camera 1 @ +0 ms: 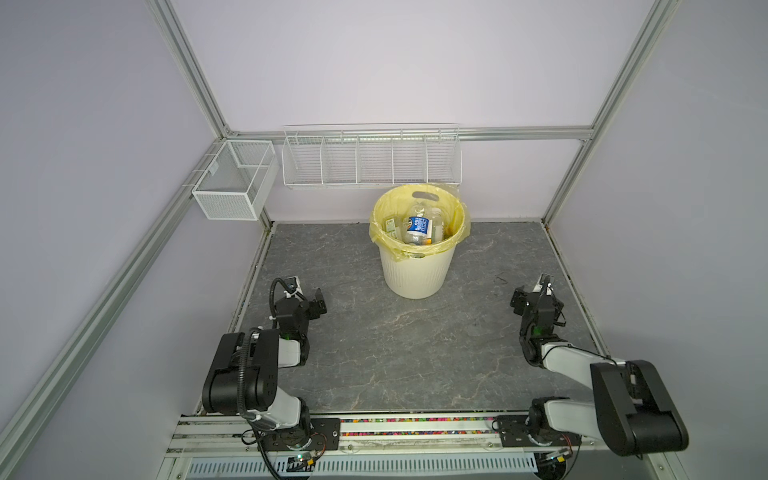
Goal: Throw the plastic bottles in the bin
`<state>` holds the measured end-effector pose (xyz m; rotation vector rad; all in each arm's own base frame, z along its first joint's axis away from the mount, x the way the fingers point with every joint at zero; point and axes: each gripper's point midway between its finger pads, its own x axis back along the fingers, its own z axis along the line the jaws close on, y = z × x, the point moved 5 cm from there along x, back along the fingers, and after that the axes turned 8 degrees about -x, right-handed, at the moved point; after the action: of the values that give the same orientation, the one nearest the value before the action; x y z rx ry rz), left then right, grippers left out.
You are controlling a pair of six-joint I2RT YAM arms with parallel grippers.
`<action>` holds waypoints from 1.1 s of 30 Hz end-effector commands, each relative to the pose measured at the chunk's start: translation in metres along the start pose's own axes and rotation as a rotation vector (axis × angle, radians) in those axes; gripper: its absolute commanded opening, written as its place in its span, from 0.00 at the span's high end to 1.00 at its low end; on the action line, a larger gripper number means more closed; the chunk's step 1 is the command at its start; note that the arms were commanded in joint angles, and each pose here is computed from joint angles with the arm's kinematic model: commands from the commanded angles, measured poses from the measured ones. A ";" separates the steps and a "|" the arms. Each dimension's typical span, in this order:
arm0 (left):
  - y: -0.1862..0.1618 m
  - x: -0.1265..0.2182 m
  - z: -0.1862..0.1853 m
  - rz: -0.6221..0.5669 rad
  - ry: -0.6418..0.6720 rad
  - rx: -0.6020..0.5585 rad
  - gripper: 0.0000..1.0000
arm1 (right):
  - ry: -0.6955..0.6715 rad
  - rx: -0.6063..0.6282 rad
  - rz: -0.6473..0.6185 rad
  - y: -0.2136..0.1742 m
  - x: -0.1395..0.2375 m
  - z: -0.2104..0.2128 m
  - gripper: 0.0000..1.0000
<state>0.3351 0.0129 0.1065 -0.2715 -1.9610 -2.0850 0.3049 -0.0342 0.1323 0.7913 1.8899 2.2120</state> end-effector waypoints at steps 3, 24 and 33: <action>0.028 -0.015 -0.002 -0.062 -0.017 -0.025 0.01 | 0.055 0.009 -0.090 0.009 0.001 0.004 0.11; 0.028 -0.015 -0.002 -0.063 -0.017 -0.026 0.01 | 0.266 0.134 0.015 -0.016 -0.029 0.040 0.11; 0.027 -0.015 -0.003 -0.062 -0.019 -0.025 0.01 | 0.266 0.136 0.026 -0.016 -0.029 0.040 0.11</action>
<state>0.3552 0.0117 0.1266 -0.2306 -1.9943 -2.1258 0.3429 -0.0070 0.1072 0.5855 2.1583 2.3414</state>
